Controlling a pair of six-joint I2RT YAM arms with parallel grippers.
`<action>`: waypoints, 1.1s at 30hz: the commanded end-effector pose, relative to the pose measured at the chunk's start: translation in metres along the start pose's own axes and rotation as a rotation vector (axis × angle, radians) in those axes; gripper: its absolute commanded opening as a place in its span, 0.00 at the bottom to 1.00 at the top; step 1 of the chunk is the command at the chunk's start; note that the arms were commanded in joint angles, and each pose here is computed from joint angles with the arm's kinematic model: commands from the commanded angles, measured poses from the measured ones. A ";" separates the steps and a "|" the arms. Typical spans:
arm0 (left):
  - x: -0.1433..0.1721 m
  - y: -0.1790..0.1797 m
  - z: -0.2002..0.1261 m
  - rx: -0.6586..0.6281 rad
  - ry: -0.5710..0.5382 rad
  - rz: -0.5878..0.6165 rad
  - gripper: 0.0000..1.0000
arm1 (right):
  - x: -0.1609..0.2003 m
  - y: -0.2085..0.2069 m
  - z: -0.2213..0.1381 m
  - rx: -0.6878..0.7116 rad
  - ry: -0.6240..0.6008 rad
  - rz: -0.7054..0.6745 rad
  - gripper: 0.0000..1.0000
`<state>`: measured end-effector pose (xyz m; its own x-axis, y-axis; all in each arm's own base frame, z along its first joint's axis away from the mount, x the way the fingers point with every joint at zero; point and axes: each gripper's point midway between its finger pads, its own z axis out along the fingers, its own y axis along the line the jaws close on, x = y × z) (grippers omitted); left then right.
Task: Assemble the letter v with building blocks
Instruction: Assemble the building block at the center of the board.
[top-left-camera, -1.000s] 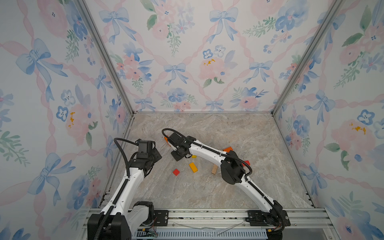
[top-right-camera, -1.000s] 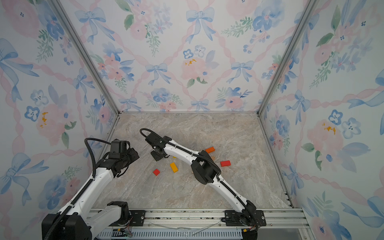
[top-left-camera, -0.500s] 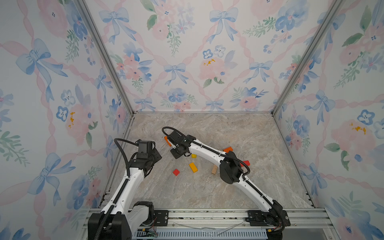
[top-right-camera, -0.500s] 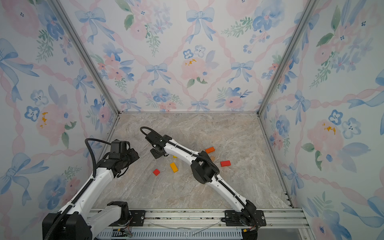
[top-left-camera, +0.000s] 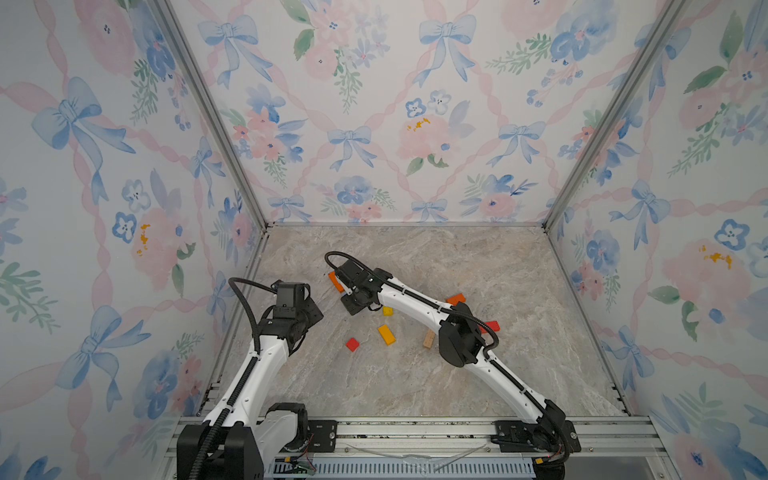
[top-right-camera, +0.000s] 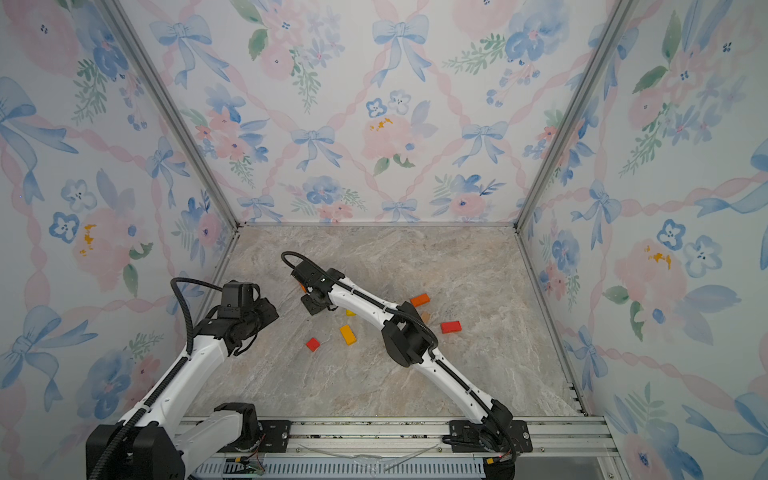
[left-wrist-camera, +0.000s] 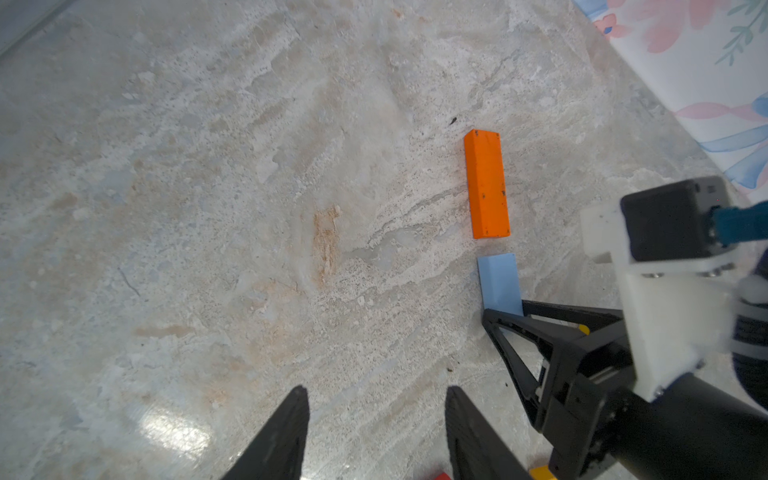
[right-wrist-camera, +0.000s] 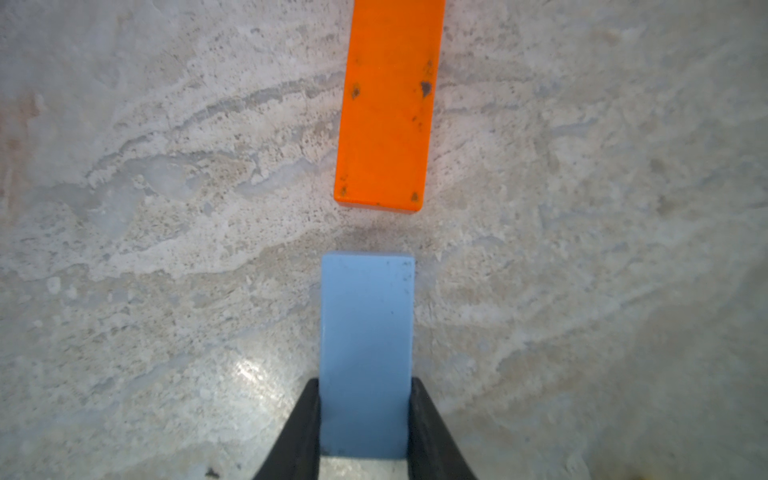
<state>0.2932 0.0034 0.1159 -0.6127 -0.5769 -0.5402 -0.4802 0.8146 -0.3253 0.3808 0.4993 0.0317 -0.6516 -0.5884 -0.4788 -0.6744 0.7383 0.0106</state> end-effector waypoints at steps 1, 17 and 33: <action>0.005 0.002 0.004 0.002 0.017 0.017 0.56 | 0.012 -0.011 0.015 0.030 0.042 -0.007 0.22; 0.007 0.004 0.006 0.001 0.024 0.014 0.56 | 0.009 -0.010 0.018 0.027 0.026 -0.004 0.23; 0.010 0.005 0.008 0.002 0.034 0.013 0.56 | 0.009 -0.008 0.022 0.019 0.024 0.005 0.28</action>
<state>0.2920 0.0019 0.1097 -0.6201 -0.5809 -0.5273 -0.4781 0.8127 -0.3330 0.3843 0.5031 0.0313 -0.6431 -0.5850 -0.4941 -0.6764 0.7365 0.0083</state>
